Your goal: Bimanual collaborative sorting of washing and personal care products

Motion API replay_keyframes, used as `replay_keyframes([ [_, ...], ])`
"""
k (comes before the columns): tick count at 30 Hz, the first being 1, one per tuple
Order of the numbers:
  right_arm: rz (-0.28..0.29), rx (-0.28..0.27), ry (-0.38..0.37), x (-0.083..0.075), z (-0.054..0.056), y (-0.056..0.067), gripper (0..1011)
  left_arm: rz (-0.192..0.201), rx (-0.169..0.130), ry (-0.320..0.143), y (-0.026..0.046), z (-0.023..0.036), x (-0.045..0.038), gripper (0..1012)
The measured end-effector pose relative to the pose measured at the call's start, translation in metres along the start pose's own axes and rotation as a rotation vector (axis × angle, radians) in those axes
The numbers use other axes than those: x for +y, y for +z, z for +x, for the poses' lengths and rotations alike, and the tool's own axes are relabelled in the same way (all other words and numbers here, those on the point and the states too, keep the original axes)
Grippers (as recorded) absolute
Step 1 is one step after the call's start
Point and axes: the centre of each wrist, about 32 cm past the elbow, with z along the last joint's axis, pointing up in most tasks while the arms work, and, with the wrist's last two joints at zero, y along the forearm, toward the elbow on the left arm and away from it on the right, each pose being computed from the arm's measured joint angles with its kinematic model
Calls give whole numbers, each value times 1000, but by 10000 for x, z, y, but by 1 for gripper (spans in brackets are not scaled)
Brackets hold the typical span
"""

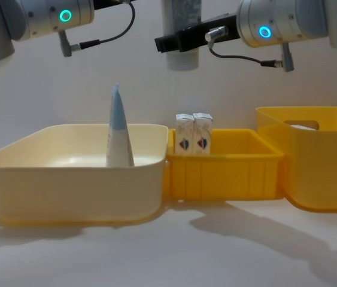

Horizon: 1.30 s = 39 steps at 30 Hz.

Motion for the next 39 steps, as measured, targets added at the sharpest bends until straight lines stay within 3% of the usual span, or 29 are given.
replay_keyframes([
  [22, 0, 2, 2, 10, -3, 5, 620, -1, 0, -1, -1, 0, -3, 256],
  [27, 0, 2, 3, 11, -4, 5, 619, -2, 0, -2, -1, -2, -5, 359],
  [39, -1, 2, 2, 9, 1, 4, 620, -2, 0, -1, -1, -2, -5, 758],
])
